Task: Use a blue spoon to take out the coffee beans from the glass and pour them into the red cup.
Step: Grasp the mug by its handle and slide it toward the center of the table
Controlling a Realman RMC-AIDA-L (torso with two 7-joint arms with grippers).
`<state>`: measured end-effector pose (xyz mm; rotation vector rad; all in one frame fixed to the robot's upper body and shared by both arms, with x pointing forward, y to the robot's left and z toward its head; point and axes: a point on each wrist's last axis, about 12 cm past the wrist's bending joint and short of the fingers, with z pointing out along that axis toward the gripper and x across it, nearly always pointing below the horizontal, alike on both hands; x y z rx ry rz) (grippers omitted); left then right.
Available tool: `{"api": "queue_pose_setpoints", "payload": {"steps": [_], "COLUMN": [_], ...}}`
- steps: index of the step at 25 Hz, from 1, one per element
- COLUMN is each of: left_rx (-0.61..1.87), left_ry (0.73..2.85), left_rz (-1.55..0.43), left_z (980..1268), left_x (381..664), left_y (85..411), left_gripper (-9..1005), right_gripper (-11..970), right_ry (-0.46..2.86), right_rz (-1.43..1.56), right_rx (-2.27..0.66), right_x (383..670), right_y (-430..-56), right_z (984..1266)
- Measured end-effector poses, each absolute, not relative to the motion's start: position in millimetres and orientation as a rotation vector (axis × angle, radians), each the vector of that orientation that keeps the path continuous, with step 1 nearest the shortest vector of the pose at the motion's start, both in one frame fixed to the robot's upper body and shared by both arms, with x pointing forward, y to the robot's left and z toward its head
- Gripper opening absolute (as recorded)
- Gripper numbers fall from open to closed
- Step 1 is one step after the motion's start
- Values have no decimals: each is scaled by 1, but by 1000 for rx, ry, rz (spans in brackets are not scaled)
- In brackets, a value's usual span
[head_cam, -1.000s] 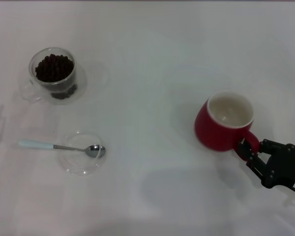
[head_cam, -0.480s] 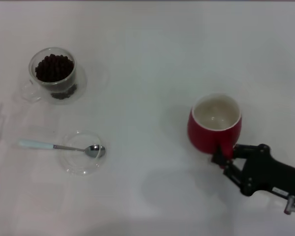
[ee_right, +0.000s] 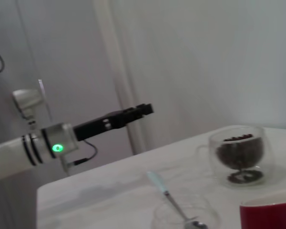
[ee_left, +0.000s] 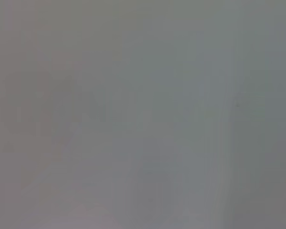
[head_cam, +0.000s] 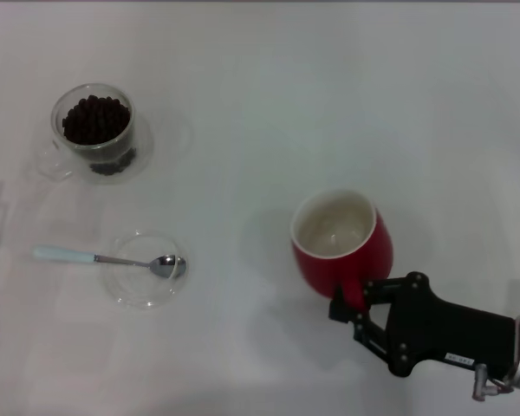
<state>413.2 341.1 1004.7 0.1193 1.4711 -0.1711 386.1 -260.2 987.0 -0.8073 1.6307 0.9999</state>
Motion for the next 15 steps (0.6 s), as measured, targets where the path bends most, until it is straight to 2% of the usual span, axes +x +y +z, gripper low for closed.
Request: {"api": "queue_pose_setpoints", "payload": {"steps": [15], "left_rx": [122], "left_ry": [1474], "left_rz": [-183], "left_z": [1003], "left_x": [409], "left_y": [338], "left_gripper": [551], "right_gripper": [133], "right_ry": [1559], "right_rz": [1127], "right_rx": [-893], "right_x": [387], "right_y": [-229], "right_z": [993]}}
